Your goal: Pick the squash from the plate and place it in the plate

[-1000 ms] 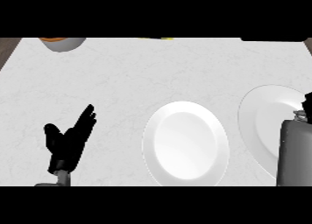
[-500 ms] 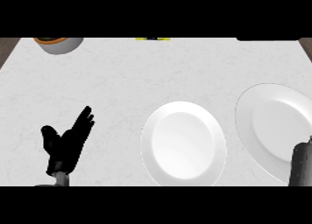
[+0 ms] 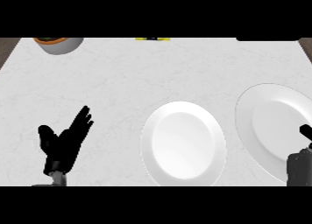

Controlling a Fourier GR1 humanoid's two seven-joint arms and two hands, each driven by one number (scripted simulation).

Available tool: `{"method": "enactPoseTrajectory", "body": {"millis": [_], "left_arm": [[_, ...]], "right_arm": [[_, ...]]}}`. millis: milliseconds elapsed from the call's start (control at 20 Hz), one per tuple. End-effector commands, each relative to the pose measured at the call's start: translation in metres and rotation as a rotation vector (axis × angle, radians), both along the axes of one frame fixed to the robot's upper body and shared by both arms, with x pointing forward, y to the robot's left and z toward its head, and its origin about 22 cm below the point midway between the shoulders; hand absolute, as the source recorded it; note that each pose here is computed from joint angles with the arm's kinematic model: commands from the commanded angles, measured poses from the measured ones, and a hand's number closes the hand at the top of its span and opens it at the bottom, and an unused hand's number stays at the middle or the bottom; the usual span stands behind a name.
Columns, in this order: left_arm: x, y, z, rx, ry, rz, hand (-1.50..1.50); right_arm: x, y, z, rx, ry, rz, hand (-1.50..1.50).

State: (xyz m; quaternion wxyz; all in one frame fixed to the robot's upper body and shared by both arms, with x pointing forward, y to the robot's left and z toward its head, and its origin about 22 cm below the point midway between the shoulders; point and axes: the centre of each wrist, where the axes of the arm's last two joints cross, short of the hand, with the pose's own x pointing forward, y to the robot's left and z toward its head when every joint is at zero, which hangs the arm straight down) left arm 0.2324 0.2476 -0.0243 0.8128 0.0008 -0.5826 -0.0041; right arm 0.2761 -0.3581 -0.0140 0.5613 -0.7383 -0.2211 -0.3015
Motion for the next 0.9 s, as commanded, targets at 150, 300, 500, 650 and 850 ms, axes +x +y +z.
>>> {"method": "enactPoseTrajectory", "body": {"millis": [150, 300, 500, 650, 850], "left_arm": [[-0.007, -0.019, -0.019, -0.004, 0.061, 0.007, 0.00], [0.004, -0.013, -0.010, 0.015, 0.055, 0.008, 0.00], [-0.001, 0.007, -0.005, 0.004, 0.045, 0.012, 0.00], [-0.006, 0.002, -0.011, -0.012, 0.053, 0.018, 0.00], [-0.002, 0.006, 0.002, -0.010, 0.057, 0.011, 0.00]], "right_arm": [[-0.005, 0.005, -0.002, -0.184, -0.320, -0.021, -1.50], [-0.014, 0.001, 0.008, -0.201, -0.396, -0.055, -1.50], [-0.030, 0.013, 0.014, -0.161, -0.481, -0.051, -1.50], [-0.042, 0.038, 0.007, -0.110, -0.539, 0.023, -1.50], [-0.075, 0.069, 0.004, -0.053, -0.561, 0.123, -1.50]]}}
